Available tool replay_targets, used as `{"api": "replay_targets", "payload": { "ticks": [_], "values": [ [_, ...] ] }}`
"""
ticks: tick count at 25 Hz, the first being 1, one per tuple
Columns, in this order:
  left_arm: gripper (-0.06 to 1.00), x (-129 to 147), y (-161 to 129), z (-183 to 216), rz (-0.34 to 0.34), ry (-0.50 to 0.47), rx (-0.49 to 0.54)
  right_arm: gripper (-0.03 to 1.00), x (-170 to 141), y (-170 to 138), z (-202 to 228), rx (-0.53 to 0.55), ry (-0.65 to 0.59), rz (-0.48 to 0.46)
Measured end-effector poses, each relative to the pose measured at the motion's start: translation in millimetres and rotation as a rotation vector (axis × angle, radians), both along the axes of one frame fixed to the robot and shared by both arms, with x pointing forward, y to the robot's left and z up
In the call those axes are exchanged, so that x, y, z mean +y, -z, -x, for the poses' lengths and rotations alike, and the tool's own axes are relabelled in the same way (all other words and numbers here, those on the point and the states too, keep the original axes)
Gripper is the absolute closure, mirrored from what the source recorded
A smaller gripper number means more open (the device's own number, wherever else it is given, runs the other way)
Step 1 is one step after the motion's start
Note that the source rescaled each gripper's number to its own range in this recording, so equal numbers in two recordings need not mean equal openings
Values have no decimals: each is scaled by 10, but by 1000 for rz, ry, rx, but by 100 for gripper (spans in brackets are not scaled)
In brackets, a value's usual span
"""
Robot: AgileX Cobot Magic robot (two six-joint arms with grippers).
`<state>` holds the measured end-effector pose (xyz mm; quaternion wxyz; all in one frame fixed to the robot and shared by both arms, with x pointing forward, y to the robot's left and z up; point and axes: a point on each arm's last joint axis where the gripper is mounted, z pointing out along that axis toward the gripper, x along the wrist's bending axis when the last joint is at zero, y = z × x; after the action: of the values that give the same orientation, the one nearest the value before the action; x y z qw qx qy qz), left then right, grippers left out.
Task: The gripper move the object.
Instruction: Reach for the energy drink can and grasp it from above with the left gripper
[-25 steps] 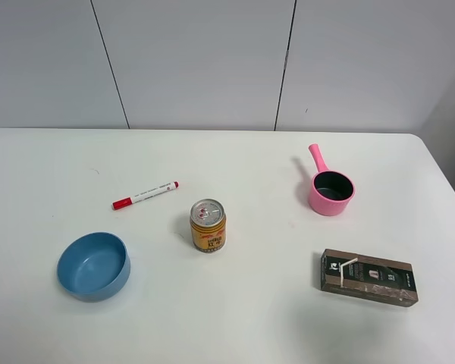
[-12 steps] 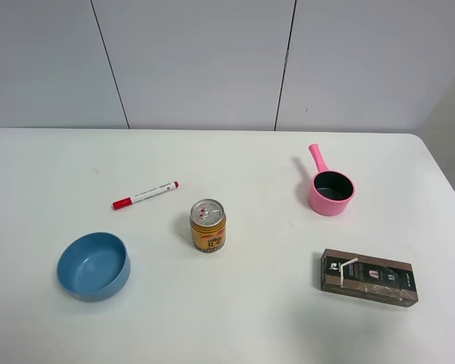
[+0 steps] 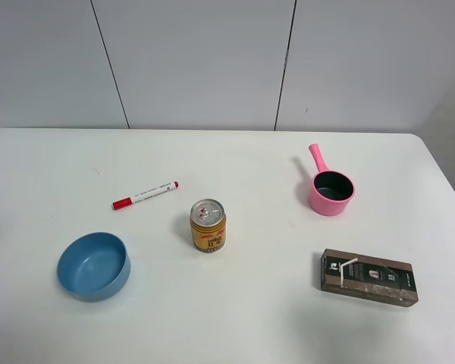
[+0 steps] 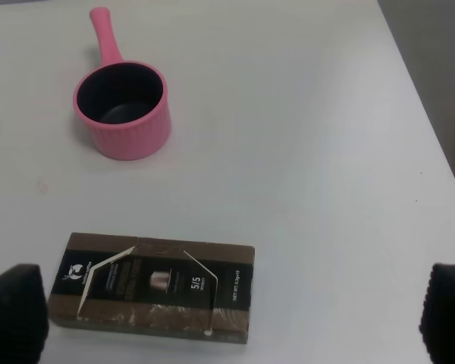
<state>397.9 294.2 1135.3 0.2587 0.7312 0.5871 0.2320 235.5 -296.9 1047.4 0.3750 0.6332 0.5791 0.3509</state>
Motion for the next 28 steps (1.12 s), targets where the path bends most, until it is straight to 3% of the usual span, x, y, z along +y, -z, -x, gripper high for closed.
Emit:
{"api": "replay_targets", "payload": {
  "ticks": [5,18,23,28],
  "values": [
    [-6,-278,-36,-313,-5,152,40,-3,0,0,0,0,0,0],
    [-6,-1662,180,-726,6,548,192,-3,0,0,0,0,0,0],
    [-6,-1998,439,-788,-8,610,229,-3,0,0,0,0,0,0],
    [-6,-2167,752,-941,-32,611,273,-3,0,0,0,0,0,0]
  ]
}}
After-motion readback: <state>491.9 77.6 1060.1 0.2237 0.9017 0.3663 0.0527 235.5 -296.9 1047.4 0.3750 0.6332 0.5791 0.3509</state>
